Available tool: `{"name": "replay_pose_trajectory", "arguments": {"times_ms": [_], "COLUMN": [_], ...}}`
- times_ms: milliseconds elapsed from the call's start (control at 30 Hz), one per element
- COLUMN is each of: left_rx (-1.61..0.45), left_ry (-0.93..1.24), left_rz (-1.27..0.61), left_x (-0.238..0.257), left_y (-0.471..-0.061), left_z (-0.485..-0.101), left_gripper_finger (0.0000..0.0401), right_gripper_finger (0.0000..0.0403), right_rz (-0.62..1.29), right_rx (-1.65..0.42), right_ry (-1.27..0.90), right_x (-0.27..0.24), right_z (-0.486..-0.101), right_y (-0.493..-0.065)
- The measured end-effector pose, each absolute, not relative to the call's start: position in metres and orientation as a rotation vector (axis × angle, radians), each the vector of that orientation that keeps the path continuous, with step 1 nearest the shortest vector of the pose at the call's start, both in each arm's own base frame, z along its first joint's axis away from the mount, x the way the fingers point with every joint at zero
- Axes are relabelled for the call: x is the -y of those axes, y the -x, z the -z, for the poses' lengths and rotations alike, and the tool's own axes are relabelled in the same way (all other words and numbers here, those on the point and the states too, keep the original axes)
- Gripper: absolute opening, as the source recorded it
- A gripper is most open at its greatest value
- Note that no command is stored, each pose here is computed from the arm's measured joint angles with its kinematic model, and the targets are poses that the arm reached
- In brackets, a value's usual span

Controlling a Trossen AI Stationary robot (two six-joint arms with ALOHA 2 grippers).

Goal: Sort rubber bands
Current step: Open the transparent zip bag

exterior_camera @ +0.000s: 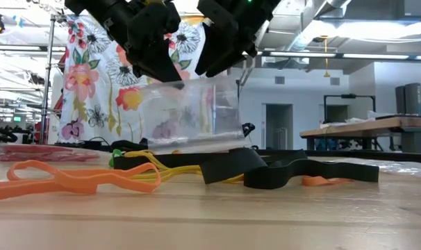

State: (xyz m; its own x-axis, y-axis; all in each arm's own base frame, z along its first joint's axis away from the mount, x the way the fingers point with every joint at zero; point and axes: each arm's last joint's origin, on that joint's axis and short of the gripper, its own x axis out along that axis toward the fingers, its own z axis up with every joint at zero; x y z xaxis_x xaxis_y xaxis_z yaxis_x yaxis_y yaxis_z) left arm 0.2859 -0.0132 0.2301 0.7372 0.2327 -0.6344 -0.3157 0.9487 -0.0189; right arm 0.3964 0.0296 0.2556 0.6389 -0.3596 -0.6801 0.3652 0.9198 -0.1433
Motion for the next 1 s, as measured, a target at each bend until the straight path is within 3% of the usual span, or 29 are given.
{"name": "replay_pose_trajectory", "arguments": {"times_ms": [433, 733, 867, 1000], "left_rx": [-0.619, -0.587, -0.602, -0.587], "left_ry": [0.159, 0.168, 0.168, 0.169], "left_rz": [-0.243, -0.235, -0.238, -0.251], "left_x": [0.015, 0.019, 0.02, 0.019], "left_y": [-0.282, -0.273, -0.275, -0.276], "left_z": [-0.243, -0.255, -0.251, -0.252], "left_gripper_finger": [0.0, 0.0, 0.0, 0.0], "right_gripper_finger": [0.0196, 0.0193, 0.0168, 0.0106], "right_rz": [0.43, 0.564, 0.575, 0.583], "right_rx": [-0.862, -0.855, -0.847, -0.847], "right_ry": [0.011, 0.035, 0.033, 0.029], "right_x": [-0.031, -0.029, -0.027, -0.024], "right_z": [-0.25, -0.249, -0.249, -0.249], "right_y": [-0.389, -0.385, -0.386, -0.386]}}
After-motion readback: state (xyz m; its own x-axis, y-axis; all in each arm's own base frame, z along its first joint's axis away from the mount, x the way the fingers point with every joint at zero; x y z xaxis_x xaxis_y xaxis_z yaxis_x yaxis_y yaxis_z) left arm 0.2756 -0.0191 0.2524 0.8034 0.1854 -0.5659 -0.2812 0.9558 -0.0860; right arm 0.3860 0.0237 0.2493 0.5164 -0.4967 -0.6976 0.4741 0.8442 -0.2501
